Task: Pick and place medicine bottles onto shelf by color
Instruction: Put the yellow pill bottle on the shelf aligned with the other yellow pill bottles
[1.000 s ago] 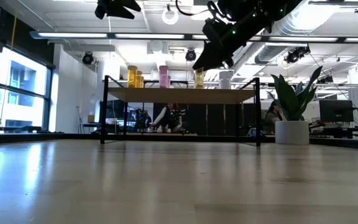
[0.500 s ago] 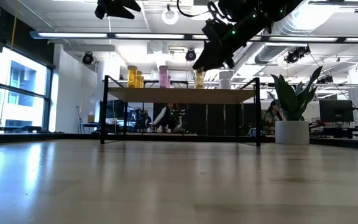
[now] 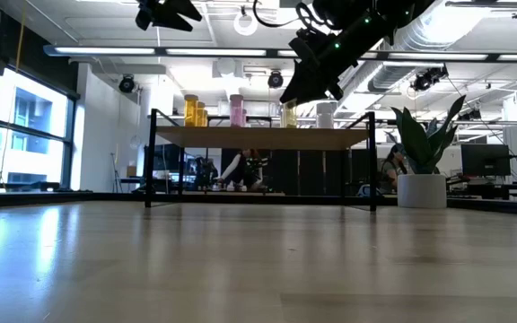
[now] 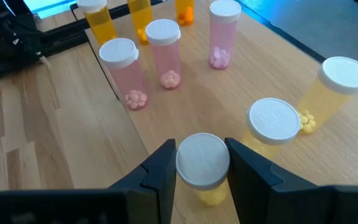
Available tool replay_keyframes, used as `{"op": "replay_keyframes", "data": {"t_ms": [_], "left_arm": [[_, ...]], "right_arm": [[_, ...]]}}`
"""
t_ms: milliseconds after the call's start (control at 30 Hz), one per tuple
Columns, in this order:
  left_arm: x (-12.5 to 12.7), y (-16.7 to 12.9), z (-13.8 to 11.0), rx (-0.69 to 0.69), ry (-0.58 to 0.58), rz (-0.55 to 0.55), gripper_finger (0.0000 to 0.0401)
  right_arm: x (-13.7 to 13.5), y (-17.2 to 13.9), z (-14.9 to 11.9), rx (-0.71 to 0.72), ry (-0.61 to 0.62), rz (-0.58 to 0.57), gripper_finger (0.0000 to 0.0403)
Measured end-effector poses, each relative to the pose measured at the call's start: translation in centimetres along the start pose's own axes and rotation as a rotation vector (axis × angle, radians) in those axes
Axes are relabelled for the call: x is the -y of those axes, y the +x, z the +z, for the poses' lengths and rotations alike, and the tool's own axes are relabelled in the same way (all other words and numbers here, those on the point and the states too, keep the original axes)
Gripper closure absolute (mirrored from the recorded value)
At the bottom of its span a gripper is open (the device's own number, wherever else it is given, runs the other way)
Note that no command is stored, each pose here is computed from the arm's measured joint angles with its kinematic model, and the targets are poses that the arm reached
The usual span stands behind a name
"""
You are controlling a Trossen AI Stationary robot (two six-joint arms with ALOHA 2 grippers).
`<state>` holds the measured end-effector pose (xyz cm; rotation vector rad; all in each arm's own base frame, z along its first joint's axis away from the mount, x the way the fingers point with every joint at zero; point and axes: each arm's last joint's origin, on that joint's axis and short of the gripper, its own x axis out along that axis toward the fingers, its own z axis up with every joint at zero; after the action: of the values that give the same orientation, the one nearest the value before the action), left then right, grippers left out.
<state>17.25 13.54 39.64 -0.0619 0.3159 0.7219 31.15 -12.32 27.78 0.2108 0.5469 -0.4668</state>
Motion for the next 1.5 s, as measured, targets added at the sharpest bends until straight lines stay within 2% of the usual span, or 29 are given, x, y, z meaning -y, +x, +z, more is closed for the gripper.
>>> {"op": "replay_keyframes", "data": {"t_ms": [967,1267,1500], "left_arm": [[0.01,0.0,-0.03,-0.003,0.0,0.0,0.0172],[0.0,0.0,-0.03,-0.003,0.0,0.0,0.0172],[0.0,0.0,-0.03,-0.003,0.0,0.0,0.0172]], "right_arm": [[-0.07,-0.01,-0.1,-0.014,0.001,0.027,0.0292],[-0.06,0.02,-0.26,-0.03,0.007,0.027,0.0263],[-0.04,0.04,-0.21,-0.024,0.026,0.017,0.0259]]}}
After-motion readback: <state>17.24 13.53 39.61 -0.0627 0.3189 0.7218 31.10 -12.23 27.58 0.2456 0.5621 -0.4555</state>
